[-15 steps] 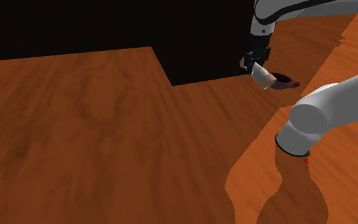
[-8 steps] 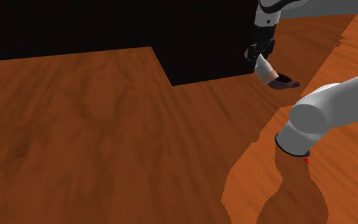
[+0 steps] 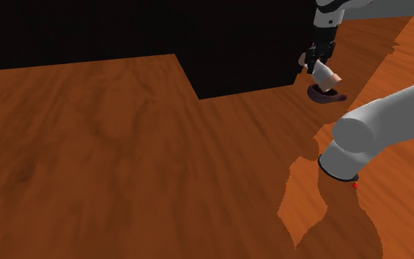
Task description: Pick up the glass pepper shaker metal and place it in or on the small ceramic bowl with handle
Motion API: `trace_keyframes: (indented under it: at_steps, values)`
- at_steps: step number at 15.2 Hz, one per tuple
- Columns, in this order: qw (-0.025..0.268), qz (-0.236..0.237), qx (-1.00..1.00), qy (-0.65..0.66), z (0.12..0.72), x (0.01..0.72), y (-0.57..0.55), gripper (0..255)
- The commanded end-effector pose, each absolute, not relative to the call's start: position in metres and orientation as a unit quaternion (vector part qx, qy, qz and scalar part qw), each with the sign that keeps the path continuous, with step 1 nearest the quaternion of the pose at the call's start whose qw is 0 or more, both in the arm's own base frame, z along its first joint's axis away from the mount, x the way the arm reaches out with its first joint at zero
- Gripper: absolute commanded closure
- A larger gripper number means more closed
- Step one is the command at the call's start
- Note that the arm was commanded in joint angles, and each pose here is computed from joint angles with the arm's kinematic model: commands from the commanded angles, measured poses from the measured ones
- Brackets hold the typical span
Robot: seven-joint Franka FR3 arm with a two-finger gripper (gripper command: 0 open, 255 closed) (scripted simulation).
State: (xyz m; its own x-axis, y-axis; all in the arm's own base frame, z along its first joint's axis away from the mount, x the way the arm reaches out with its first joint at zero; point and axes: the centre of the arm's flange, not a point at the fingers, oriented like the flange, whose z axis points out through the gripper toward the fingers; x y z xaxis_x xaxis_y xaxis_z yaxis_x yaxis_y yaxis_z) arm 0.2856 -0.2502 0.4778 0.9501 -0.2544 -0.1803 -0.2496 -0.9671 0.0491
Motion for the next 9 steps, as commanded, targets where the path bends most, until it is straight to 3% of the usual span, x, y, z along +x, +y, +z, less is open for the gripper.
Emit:
trace_keyframes:
  at_steps: [1, 9]
  values:
    - [0.013, -0.093, 0.987, -0.127, 0.48, 0.276, -0.278, 255]
    - [0.013, -0.093, 0.987, -0.127, 0.482, 0.243, -0.378, 255]
